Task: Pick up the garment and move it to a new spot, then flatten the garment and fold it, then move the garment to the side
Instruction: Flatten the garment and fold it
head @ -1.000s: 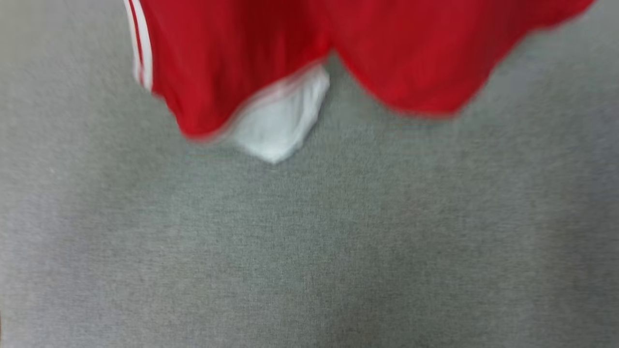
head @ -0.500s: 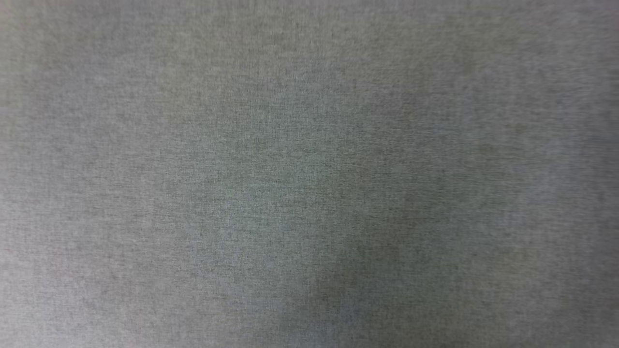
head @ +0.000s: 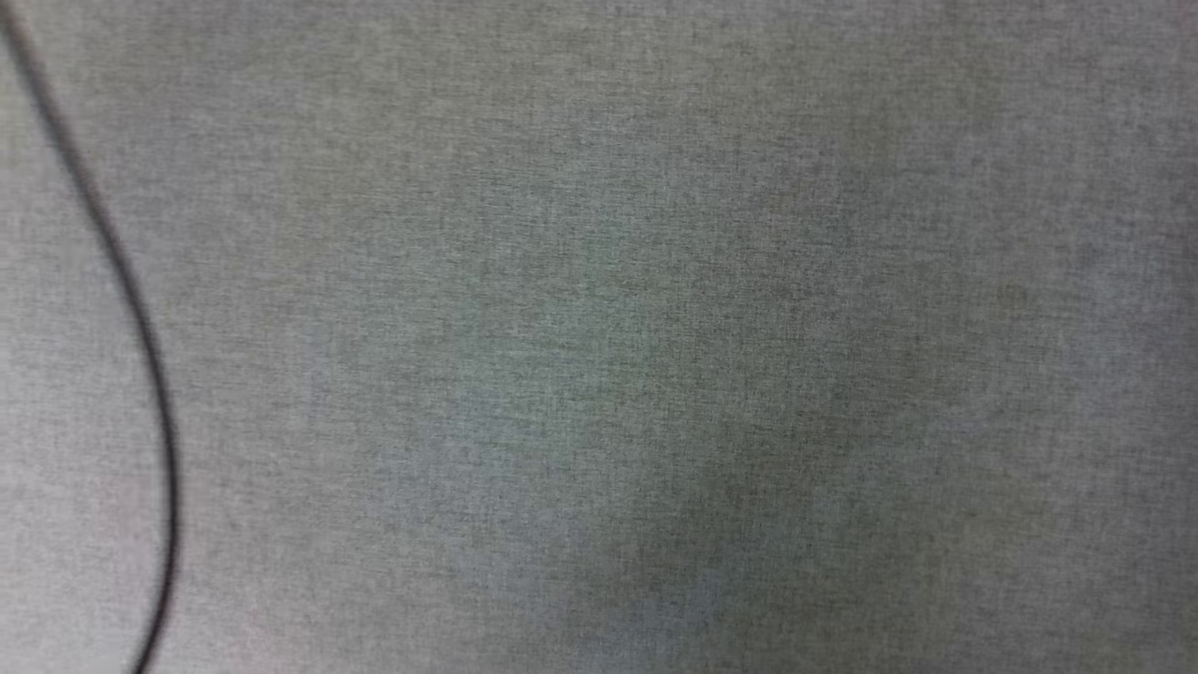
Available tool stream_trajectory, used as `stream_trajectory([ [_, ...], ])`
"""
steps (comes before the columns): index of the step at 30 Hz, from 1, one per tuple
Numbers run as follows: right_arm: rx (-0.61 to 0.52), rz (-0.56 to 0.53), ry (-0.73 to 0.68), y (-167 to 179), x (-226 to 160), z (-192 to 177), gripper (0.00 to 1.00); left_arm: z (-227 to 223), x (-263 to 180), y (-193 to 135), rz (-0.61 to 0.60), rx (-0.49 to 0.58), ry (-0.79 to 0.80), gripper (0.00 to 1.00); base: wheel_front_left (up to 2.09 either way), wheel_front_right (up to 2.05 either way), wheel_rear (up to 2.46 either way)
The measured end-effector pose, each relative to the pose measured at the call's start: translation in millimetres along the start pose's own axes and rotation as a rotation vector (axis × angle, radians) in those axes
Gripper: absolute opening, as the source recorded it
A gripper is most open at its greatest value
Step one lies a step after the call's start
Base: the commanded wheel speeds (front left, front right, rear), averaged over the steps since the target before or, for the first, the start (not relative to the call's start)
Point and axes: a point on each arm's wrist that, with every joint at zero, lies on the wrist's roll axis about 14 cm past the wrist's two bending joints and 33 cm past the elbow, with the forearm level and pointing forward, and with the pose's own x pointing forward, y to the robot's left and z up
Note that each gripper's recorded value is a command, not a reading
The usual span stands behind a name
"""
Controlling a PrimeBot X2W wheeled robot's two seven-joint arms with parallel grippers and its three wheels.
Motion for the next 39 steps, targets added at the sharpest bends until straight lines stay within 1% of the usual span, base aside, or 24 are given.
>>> stream_trajectory([
  [3, 0.012, 0.017, 0.042, 7.2, -13.3, -23.9, 0.0, -10.8, -16.8, -24.6, -0.027, -0.067, 0.018, 0.0, 0.0, 0.0, 0.0],
  [8, 0.052, 0.031, 0.136, 16.6, -46.0, -59.3, 0.0, -29.9, -59.2, -63.3, -0.078, -0.163, 0.087, 0.0, 0.0, 0.0, 0.0],
  [14, 0.108, 0.02, 0.226, 19.7, -92.5, -82.5, 0.0, -40.0, -118.7, -103.2, -0.133, -0.271, 0.189, 0.0, 0.0, 0.0, 0.0],
  [19, 0.154, 0.014, 0.313, 24.3, -136.9, -95.6, 0.0, -49.9, -181.7, -134.4, -0.185, -0.339, 0.318, 0.0, 0.0, 0.0, 0.0],
  [24, 0.192, 0.018, 0.422, 31.2, -188.2, -108.4, 0.0, -52.5, -240.3, -141.5, -0.17, -0.39, 0.433, 0.0, 0.0, 0.0, 0.0],
  [31, 0.251, -0.017, 0.513, 24.9, -244.6, -106.1, 0.0, -48.9, -313.8, -135.6, -0.117, -0.429, 0.56, 0.0, 0.0, 0.0, 0.0],
  [39, 0.315, -0.017, 0.616, 31.1, -297.8, -101.5, 0.0, -24.3, -361.6, -139.6, -0.13, -0.458, 0.61, 0.0, 0.0, 0.0, 0.0],
])
